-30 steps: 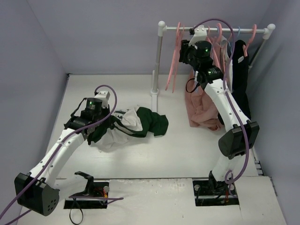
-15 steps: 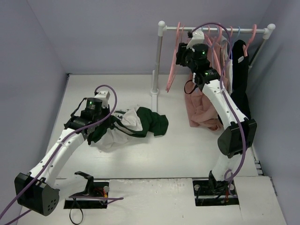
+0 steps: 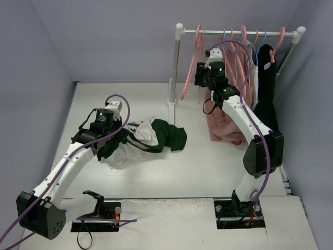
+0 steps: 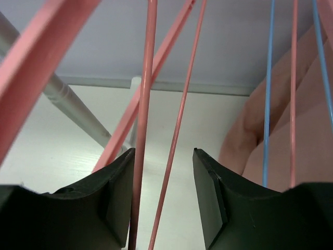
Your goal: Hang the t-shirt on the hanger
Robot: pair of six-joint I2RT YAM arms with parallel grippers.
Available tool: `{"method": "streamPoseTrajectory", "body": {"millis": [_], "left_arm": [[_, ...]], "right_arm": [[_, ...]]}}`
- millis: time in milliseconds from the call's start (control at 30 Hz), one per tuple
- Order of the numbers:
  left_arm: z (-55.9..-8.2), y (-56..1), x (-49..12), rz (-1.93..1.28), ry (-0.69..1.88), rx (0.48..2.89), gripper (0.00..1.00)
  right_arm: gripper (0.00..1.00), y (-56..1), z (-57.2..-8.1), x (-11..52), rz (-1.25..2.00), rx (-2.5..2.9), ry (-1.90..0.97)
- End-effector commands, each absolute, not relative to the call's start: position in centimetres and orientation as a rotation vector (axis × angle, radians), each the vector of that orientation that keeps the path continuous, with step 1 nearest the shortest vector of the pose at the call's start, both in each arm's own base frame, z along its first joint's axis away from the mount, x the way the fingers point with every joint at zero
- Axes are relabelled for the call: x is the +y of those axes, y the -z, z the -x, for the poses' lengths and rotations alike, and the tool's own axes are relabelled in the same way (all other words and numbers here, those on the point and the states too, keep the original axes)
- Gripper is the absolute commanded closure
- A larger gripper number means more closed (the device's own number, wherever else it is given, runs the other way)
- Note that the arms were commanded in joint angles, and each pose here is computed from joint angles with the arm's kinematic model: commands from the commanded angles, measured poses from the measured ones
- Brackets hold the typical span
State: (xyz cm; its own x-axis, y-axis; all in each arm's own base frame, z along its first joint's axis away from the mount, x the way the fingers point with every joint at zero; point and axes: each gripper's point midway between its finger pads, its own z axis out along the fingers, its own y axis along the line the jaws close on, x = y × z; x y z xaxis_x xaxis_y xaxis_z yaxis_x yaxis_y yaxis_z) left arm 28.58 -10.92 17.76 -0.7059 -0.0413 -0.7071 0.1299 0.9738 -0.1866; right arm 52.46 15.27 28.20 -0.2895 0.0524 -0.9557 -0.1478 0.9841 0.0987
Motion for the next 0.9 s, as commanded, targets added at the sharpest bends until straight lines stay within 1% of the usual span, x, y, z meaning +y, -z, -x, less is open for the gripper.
{"method": "streamPoseTrajectory", "body": {"millis": [0,100,200,400,767,867], "left_arm": [[-29.5,-19.1,-11.3,-0.058,0.311,2.288,1.0],[-29.5,-19.0,-11.4,-0.06,0.316,2.291,1.0],[-29.4,-19.0,-11.4,-0.059,0.316,2.291,1.0],[-29.5,-19.0,-11.4,-0.059,0.318,2.292,1.0],[-29.4,-19.0,-11.2,-0.053,0.306,2.29,1.0],[-29.4,-19.0,-11.1,-0.054,0.305,2.291,1.0]], "right_arm": [[0.57,-35.0,-50.3,14.0,0.013,1.675,-0.188],[0.59,-35.1,-49.4,13.1,0.004,1.673,-0.155],[0.63,-34.9,-48.6,12.8,0.012,1.676,-0.139],[0.79,-35.0,-47.8,11.7,0.006,1.669,-0.088],[0.82,-32.7,-49.5,12.6,0.056,1.716,-0.083],[0.86,-32.4,-49.9,12.7,0.066,1.721,-0.079]]}}
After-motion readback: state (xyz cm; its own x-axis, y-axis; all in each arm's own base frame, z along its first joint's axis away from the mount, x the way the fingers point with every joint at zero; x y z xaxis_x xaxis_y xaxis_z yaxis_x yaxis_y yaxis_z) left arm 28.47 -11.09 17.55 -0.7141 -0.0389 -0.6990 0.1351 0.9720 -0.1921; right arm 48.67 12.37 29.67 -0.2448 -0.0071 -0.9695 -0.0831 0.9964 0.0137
